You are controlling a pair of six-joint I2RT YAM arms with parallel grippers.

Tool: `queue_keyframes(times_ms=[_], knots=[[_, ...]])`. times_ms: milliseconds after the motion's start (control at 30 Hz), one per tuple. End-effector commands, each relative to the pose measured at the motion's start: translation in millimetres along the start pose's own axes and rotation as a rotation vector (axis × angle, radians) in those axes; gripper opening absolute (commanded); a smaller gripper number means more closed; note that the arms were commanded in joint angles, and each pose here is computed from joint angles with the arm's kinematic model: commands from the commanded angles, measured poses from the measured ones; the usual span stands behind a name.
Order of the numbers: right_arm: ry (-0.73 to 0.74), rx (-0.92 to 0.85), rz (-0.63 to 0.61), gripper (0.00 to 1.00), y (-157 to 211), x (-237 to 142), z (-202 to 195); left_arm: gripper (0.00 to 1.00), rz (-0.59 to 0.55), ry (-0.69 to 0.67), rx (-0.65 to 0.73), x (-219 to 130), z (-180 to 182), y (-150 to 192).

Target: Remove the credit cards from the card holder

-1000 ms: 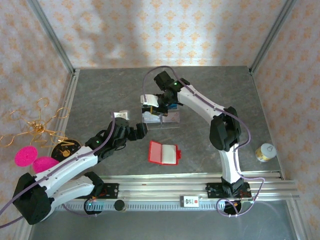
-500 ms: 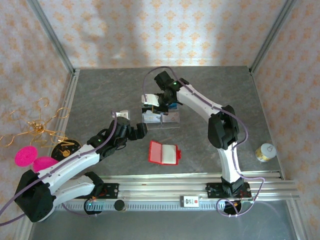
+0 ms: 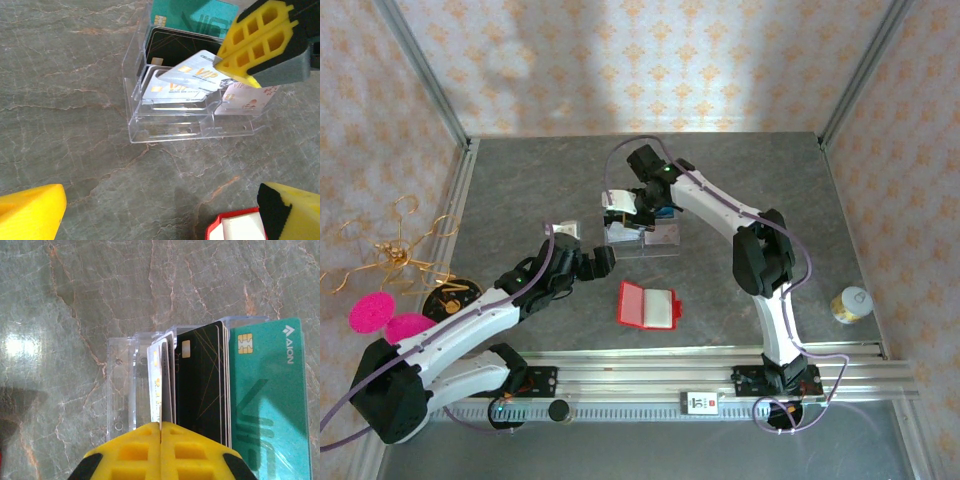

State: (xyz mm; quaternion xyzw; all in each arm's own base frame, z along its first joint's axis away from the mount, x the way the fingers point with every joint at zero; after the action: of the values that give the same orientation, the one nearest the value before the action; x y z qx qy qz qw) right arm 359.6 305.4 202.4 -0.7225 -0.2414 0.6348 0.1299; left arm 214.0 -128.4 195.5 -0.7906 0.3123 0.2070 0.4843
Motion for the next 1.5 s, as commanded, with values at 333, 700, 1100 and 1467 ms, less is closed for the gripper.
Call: queue_keyframes(times_ms=[333,700,1100,1467], knots=[[0.084,0.067,-0.222,0.4,-44,-42,-8,0.99,-0.052,0.057,-0.019,-5,-4,-8],[0.422,0.425,-0.611,0.48,-41,-116,31,0.99,-0.218,0.093,-0.042,-13,-15,-33],[0.977,1.276,-0.839,0.88,64,-138,94,0.99,-0.511,-0.156,-0.119,5,16,-81],[1.314,1.481,-0.861,1.0,108,-173,132,0.99,-0.64,-0.531,-0.045,36,83,-120]])
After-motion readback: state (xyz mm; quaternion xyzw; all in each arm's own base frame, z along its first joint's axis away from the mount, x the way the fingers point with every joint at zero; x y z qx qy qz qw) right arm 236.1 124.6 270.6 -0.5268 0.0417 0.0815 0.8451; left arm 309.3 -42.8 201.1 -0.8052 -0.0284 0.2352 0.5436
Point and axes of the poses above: each hand's point on the last joint's axis, 136 mm out from that joint toward the fingers, its own x axis out along the fingers, its own z axis along the line the jaws close on, y = z × x, the point moved 9 cm from there along -x, back along the fingers, and after that the axes turned 4 degrees about -x, right-handed, at the moved point
